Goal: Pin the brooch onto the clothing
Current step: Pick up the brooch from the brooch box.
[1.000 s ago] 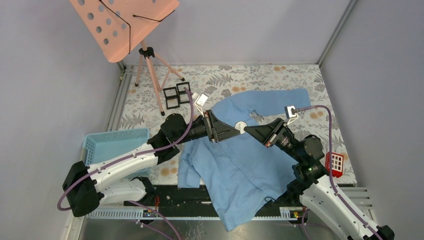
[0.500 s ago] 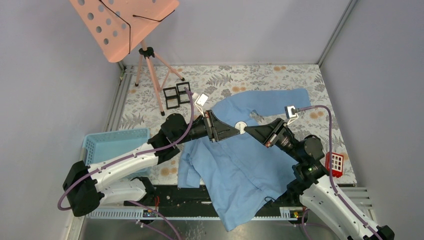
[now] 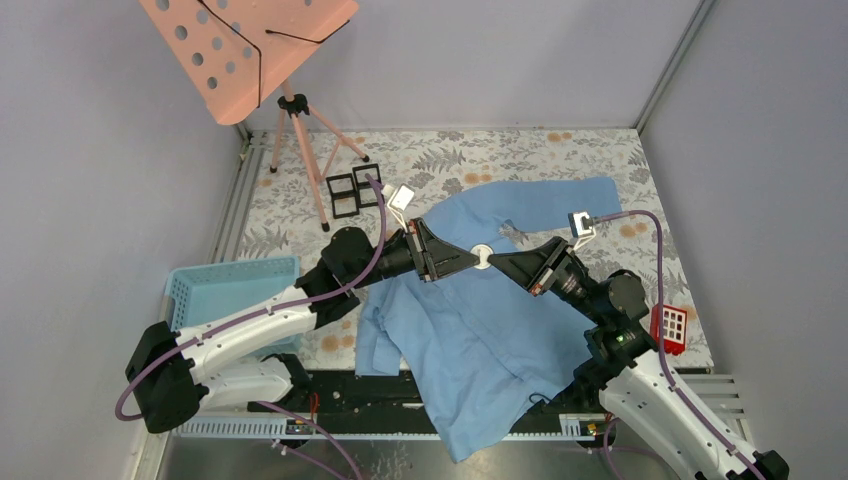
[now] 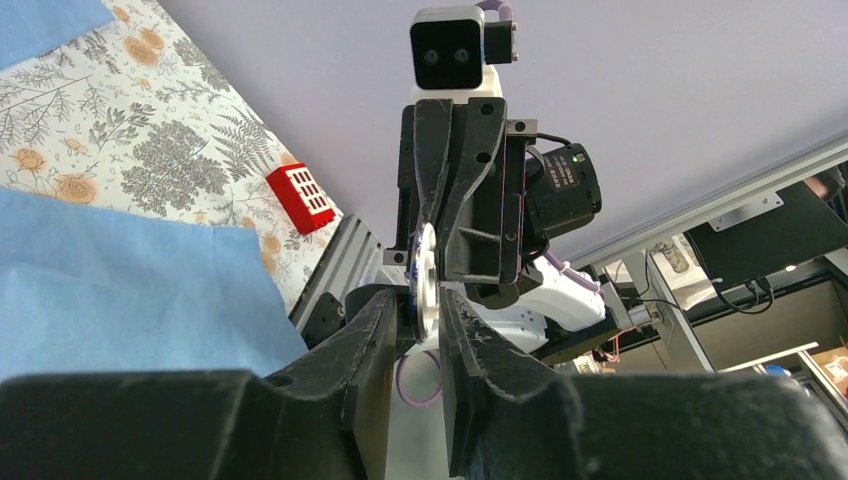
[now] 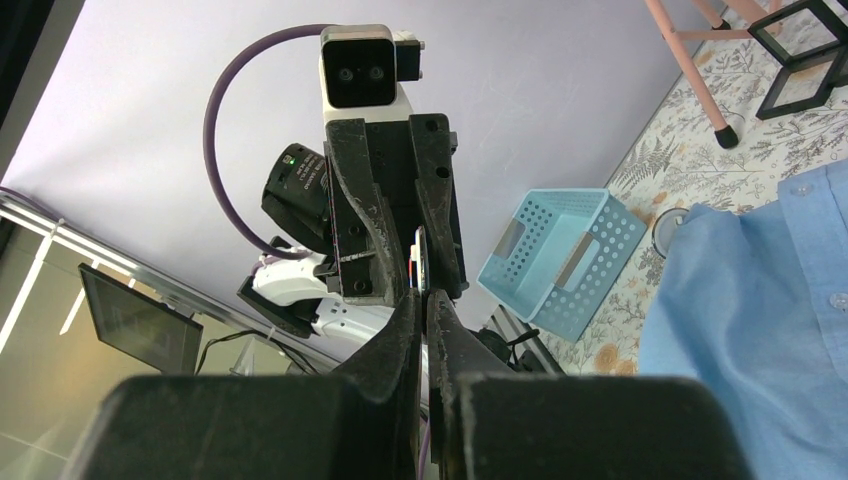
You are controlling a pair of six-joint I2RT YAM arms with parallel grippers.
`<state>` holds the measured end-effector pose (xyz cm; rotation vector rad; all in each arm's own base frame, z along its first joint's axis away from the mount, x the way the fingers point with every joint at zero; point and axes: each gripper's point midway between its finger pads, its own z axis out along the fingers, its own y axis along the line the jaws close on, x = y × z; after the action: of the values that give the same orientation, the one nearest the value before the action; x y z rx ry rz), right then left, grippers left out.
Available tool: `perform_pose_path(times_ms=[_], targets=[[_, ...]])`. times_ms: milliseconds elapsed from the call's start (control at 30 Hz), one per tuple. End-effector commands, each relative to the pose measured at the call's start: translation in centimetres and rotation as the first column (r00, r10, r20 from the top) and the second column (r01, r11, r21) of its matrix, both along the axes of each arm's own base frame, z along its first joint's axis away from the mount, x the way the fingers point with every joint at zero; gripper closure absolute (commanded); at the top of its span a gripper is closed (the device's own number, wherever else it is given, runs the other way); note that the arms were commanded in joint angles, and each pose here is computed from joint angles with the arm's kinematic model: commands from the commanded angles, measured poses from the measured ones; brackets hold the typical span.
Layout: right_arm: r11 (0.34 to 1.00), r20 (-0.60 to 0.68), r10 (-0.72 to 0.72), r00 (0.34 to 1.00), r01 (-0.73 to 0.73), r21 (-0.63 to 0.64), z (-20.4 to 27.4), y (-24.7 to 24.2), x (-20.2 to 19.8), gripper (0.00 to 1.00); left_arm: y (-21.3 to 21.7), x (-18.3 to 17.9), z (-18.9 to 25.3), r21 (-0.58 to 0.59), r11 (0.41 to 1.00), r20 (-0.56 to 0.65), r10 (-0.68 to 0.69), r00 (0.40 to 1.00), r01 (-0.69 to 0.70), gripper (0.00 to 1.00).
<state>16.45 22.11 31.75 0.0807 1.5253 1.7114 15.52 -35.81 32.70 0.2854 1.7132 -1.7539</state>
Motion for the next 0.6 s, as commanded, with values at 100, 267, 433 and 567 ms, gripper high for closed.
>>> perform_pose_path(times_ms=[100,267,433,567], targets=[[0.999,0.053,0.027,0.998,-0.029,0.028,1.21,0.04,-0.95,1.0,0.38,0.27,2.71,-0.078,0.997,0.056,0.032,0.998,-0.028,0.78],[0.999,0.049,0.026,0.998,-0.028,0.03,1.02,0.02,-0.95,1.0,0.65,0.3,2.52,-0.083,0.996,0.051,0.044,0.998,-0.04,0.78],[0.999,0.051,0.019,0.999,-0.021,0.033,1.08,-0.09,-0.91,1.0,0.55,0.03,2.18,-0.08,0.997,0.042,0.026,0.999,-0.023,0.78],[0.999,0.05,0.015,0.999,-0.017,0.036,1.07,-0.16,-0.9,1.0,0.63,-0.19,1.97,-0.077,0.997,0.038,0.016,0.999,-0.013,0.76]])
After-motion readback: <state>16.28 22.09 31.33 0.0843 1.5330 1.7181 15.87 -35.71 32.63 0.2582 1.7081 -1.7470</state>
